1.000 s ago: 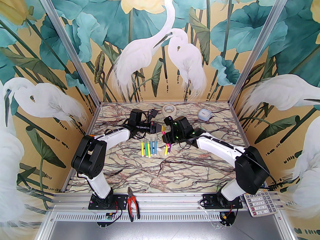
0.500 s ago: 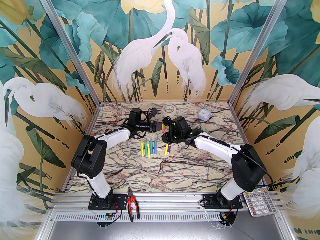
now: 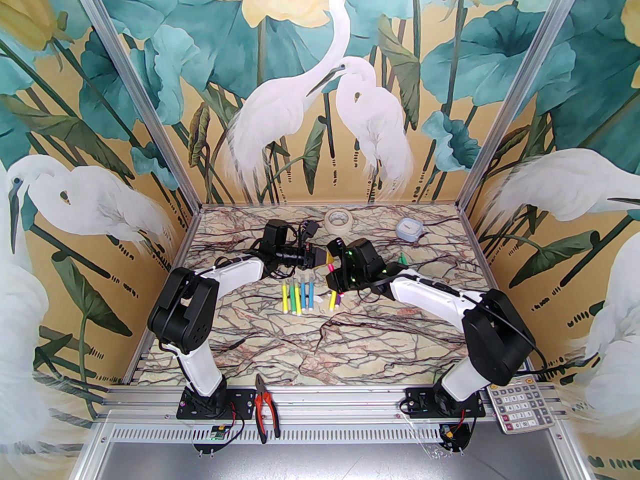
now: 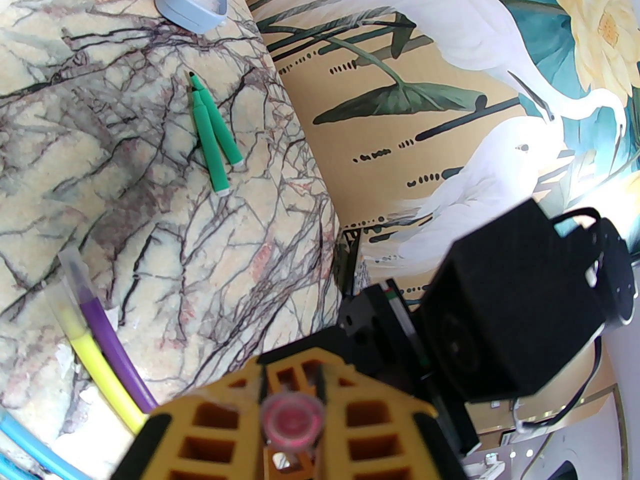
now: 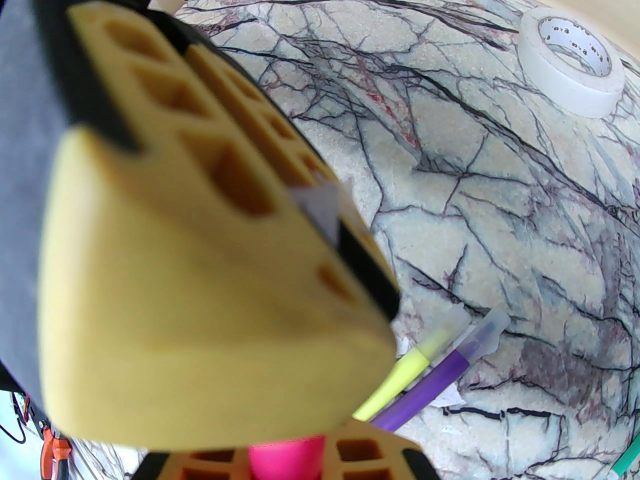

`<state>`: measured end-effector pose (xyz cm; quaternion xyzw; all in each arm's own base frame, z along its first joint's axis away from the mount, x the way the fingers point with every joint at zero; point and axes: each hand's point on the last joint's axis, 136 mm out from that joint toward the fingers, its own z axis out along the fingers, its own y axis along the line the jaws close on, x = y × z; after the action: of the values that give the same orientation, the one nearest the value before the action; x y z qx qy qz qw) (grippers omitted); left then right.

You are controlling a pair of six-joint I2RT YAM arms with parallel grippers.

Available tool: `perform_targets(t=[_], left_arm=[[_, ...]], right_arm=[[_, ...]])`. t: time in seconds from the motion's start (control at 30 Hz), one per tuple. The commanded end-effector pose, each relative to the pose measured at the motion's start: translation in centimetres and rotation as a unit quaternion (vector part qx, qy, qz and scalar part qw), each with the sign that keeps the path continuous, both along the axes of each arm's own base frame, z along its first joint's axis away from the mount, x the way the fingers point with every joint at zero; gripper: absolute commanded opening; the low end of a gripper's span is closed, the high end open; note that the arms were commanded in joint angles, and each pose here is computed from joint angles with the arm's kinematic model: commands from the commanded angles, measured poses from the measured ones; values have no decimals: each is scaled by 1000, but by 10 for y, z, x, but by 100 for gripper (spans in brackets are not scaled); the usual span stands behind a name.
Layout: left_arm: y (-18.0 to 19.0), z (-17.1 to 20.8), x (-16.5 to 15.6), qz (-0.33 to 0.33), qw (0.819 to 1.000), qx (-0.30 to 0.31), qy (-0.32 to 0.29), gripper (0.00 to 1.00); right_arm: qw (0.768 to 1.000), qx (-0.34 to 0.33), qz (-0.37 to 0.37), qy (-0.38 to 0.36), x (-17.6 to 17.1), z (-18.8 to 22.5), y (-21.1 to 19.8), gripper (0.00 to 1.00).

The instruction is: Open the pen caps

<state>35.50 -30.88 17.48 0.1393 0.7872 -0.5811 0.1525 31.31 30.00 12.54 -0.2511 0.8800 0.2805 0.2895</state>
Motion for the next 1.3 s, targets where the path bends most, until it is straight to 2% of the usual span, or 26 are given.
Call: perform_targets(t=[0.0, 0.5, 0.57, 0.67, 0.77, 0.93, 1.13, 1.27], left_arm=[[32, 1, 53, 103, 994, 17, -17, 0], [54, -15, 86, 167, 985, 38, 25, 0], [61, -21, 86, 173, 983, 58, 33, 0], [76, -41, 84, 187, 972, 135, 41, 0], [97, -62, 80, 201, 953, 225, 41, 0], [137, -88, 67, 215, 909, 355, 45, 0], [176, -106, 56, 229, 857, 460, 51, 0], [192, -112, 54, 238, 830, 502, 55, 0]], right_arm=[[997, -54, 7, 46, -30, -30, -24, 2], [996, -73, -4, 47, -38, -46, -38, 0], [995, -86, -20, 44, -35, -49, -44, 0], [992, -104, -60, 34, -23, -49, -56, 0], [988, -111, -107, 26, -7, -47, -69, 0], [975, -109, -192, 25, 23, -44, -97, 0], [950, -134, -279, 34, 49, -52, -136, 0], [934, -167, -314, 38, 60, -60, -156, 0]])
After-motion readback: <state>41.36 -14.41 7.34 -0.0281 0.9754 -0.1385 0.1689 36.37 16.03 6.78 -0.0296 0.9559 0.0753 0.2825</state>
